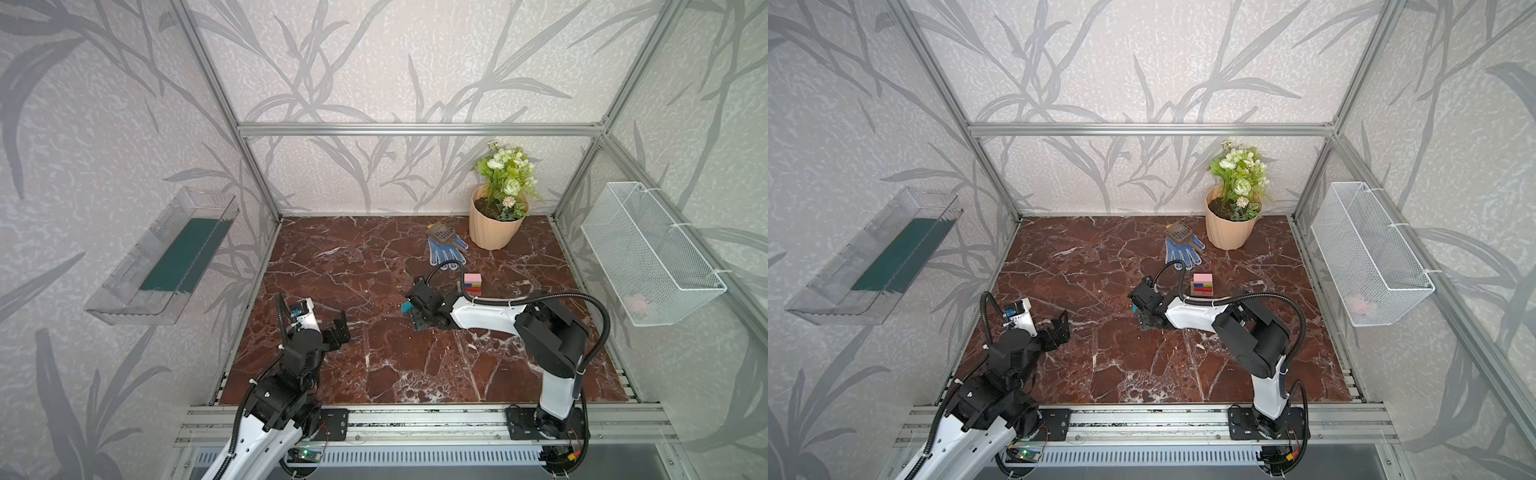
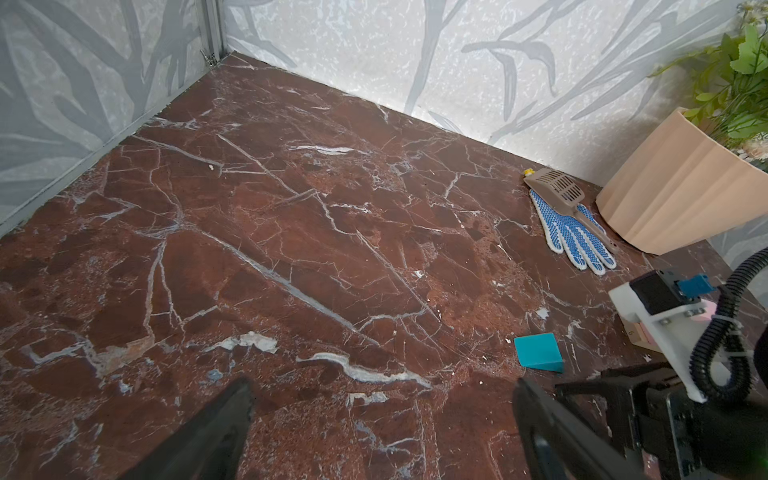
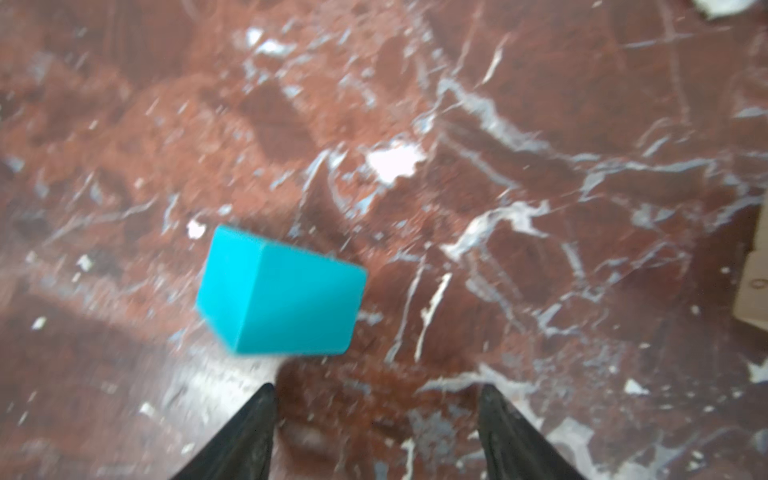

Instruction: Build the wood block tower

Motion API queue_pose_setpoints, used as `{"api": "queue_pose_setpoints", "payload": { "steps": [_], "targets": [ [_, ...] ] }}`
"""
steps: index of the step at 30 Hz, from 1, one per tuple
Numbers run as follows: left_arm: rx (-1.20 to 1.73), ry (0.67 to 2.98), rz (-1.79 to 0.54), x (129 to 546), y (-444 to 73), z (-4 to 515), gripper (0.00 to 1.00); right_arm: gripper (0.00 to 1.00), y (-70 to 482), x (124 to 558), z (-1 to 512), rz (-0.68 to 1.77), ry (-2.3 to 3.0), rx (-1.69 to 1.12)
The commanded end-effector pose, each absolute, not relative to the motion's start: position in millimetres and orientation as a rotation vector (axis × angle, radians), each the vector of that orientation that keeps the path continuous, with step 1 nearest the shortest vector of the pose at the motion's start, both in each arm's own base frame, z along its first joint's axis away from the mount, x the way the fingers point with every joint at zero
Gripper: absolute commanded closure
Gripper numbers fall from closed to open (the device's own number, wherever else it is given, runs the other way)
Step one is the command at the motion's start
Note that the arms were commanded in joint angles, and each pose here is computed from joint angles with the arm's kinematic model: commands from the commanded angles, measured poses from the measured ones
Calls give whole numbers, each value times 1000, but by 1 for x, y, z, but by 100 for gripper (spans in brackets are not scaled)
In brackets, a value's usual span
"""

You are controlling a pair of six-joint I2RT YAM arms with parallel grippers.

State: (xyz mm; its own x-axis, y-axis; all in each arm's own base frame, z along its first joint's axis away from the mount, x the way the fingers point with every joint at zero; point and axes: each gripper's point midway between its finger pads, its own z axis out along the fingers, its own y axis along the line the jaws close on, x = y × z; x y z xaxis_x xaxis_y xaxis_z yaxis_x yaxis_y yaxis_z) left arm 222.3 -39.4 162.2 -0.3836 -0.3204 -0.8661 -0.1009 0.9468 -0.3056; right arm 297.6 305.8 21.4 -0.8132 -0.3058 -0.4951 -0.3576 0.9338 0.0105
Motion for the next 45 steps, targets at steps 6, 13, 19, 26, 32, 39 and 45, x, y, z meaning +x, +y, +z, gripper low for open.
{"api": "queue_pose_setpoints", "payload": {
  "steps": [6,13,19,26,32,39,45],
  "targets": [
    [-321,1961,-204,218,-31,158,1,23,341,274,111,378,2146,-1193],
    [-340,1923,-231,208,-25,162,1,23,357,223,153,591,1700,-1752],
    [-346,1887,-269,201,-24,164,1,20,329,251,125,513,1728,-2116],
    [-346,1889,-274,201,-24,164,1,24,318,294,79,446,1800,-2268],
    [-341,1901,-269,203,-26,163,1,26,329,321,68,524,1889,-2178],
    [-340,1913,-258,205,-27,161,1,25,336,340,47,476,1901,-2125],
    [-340,1914,-256,206,-27,161,1,28,343,343,41,482,1911,-2107]
  ]
}}
